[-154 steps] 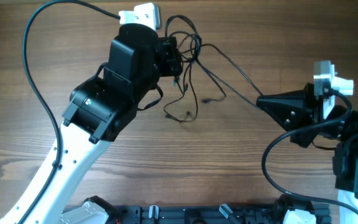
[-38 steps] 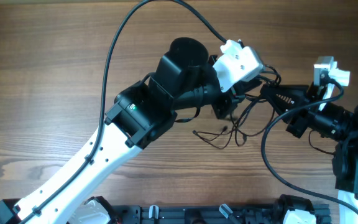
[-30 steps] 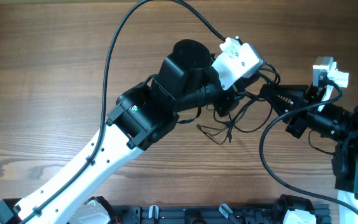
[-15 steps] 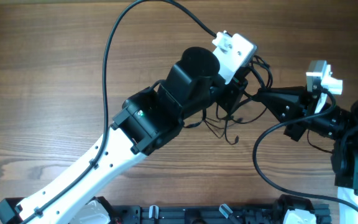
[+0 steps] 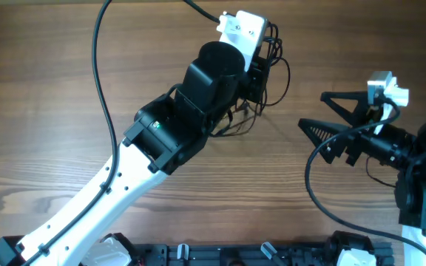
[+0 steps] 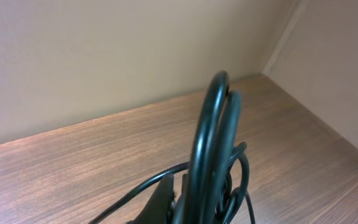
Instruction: Untangle cables
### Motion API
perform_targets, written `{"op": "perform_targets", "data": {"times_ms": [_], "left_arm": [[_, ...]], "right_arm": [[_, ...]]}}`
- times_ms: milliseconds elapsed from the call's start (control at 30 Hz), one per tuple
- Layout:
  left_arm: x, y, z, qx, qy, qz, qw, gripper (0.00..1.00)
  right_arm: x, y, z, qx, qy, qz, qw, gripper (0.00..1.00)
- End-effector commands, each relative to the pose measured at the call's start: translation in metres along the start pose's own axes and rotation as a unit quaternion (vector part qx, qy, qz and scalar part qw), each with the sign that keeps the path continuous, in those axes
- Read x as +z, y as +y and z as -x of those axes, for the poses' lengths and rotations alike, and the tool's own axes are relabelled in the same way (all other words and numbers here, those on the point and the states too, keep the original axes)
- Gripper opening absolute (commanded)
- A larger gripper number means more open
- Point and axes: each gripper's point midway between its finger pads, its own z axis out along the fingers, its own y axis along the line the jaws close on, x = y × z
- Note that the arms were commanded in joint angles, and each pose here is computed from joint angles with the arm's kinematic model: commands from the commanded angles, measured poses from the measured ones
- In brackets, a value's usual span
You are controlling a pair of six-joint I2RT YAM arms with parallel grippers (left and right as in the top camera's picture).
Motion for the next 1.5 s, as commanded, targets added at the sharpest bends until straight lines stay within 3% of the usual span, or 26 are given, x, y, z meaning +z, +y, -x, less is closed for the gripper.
{"op": "perform_targets", "data": {"times_ms": [0,167,333,667,1467], "left_arm": [[-0.004,-0.014,0.008,-0.01,-0.006,-0.038,0.999,0.04],[-0.009,-0.043,0.005,-0.01,0.005,-0.122,0.992,0.04],[-0.012,-0.052,0.005,-0.009,0.006,-0.149,0.989,0.04],[-0.012,-0.054,0.005,-0.009,0.006,-0.154,0.988,0.04],[-0.017,-0.069,0.004,-0.004,0.008,-0.181,0.984,0.04]], "right_arm": [[-0.002,-0.011,0.008,0.038,-0.017,-0.042,0.998,0.99],[-0.003,-0.015,0.022,0.044,-0.043,-0.054,0.997,0.99],[-0.005,-0.032,0.022,0.054,-0.048,-0.096,0.993,1.0],[-0.003,-0.047,0.012,0.083,-0.033,-0.121,0.989,0.99],[0.0,-0.036,0.011,0.055,-0.025,-0.089,0.994,0.98]]}}
